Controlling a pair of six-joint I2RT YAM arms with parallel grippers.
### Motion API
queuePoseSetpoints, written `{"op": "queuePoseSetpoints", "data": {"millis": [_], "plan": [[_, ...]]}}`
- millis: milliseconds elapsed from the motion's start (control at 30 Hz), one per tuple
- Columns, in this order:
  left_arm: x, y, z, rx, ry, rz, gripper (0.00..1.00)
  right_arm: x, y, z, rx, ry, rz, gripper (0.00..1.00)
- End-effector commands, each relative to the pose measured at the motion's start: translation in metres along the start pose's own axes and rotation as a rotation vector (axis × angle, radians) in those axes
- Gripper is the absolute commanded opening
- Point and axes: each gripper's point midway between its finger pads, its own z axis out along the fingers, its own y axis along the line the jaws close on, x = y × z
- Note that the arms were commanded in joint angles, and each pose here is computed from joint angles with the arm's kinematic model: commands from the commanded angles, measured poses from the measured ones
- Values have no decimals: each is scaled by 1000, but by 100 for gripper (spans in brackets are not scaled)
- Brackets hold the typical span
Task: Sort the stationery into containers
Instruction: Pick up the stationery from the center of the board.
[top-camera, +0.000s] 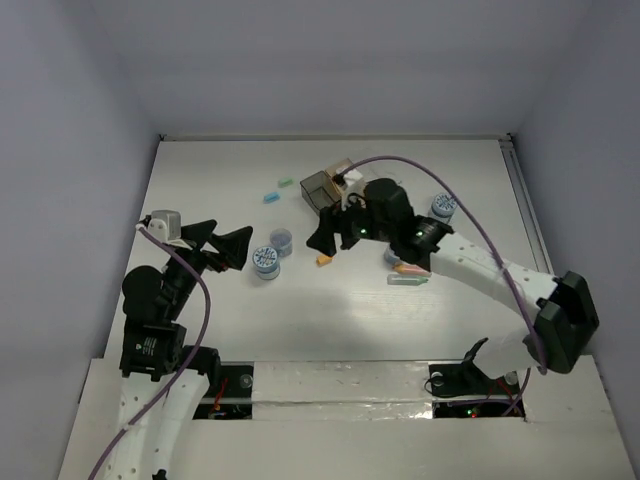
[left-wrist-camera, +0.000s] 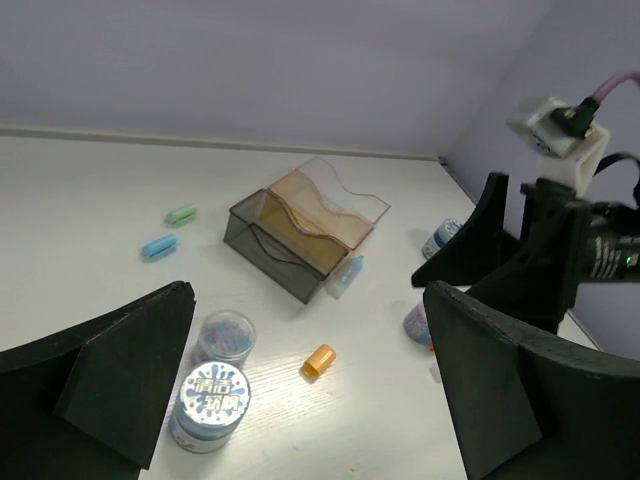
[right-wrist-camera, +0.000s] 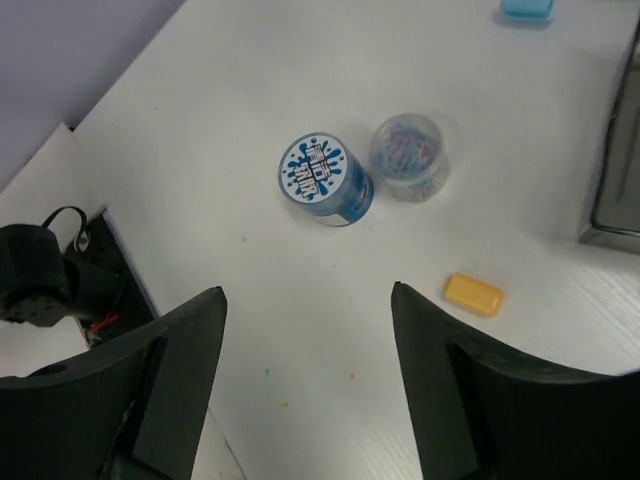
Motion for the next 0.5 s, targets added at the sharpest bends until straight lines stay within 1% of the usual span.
{"op": "queuePoseSetpoints", "data": {"millis": [0, 67, 100, 133, 167, 267, 300, 333, 367, 400, 433, 467], "plan": [[-35, 4, -11, -80, -105, 49, 99, 0, 6, 27, 81, 17, -92, 70], [-38, 15, -15, -147, -117, 46, 99, 5, 6, 47, 95, 42, -101, 40], [-41, 16, -17, -160, -127, 48, 99, 8, 8, 52, 97, 55, -104, 28], [-44, 14, -20, -159, -140, 52, 99, 11, 14, 58, 91, 66, -105, 0], [-48, 21, -22, -200, -161, 54, 99, 14, 14, 62, 102, 76, -112, 0], [-52, 23, -26, -222, -179, 62, 99, 27, 19, 78, 125, 123, -136, 0], [-52, 20, -27, -213, -178, 61, 98, 33, 18, 84, 134, 144, -140, 3], [-52, 20, -27, -210, -182, 60, 66, 35, 15, 87, 145, 149, -142, 29], [-51, 19, -27, -207, -182, 64, 41, 38, 19, 90, 146, 157, -148, 45], [-51, 21, -27, -218, -182, 63, 19, 43, 23, 92, 142, 169, -152, 58], [-51, 22, -27, -221, -178, 61, 0, 45, 22, 97, 146, 177, -150, 78], [-51, 28, -29, -260, -185, 55, 0, 49, 25, 100, 144, 189, -151, 85]]}}
